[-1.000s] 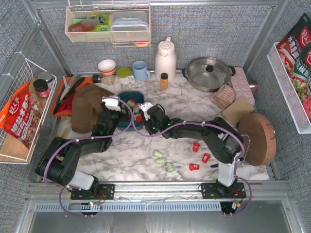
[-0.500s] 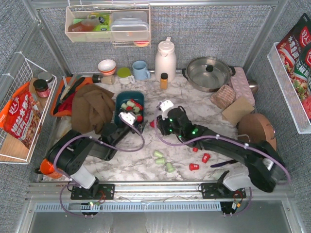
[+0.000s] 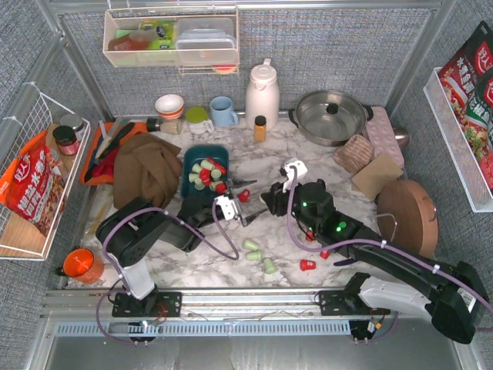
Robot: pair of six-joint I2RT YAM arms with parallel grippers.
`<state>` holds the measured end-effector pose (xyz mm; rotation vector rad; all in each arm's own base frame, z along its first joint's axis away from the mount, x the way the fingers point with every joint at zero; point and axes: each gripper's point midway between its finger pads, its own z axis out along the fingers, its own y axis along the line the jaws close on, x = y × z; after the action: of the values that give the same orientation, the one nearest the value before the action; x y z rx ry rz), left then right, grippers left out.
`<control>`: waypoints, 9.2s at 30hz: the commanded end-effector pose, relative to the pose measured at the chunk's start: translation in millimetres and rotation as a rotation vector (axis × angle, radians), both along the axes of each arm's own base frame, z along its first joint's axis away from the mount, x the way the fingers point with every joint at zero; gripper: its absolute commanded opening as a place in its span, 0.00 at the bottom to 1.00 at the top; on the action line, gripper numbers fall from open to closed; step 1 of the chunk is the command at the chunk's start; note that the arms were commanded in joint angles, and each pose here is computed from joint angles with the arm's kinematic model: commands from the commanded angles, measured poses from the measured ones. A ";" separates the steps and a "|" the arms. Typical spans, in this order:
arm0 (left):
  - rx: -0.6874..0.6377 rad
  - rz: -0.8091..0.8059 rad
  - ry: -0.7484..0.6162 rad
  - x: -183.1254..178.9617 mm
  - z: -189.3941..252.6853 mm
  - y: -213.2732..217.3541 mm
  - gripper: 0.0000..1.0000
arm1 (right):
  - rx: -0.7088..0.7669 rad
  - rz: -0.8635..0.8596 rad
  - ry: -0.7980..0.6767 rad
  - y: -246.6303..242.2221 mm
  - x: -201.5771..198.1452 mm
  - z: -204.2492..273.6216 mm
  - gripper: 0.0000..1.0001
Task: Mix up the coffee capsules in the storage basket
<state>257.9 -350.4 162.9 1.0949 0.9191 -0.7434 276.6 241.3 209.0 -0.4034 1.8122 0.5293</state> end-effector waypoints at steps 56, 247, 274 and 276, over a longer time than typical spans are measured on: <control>-0.075 0.930 0.721 97.0 -77.3 148.7 0.36 | -0.085 -0.090 0.091 -23.2 5.8 -21.7 0.59; -0.303 1.262 0.440 79.2 -3.4 240.1 0.99 | -0.851 0.927 0.175 66.6 -99.3 -143.5 0.11; -0.008 0.066 -0.209 -29.4 25.1 4.8 0.99 | 0.386 0.203 0.264 14.6 -5.2 -1.9 0.10; -0.010 0.029 -0.203 -33.8 24.3 -0.9 0.99 | 0.399 0.241 0.252 19.2 -7.7 1.5 0.10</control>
<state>245.1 -336.9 162.7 1.0980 0.9294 -0.5171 272.2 241.5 179.1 -0.2465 1.9805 0.9695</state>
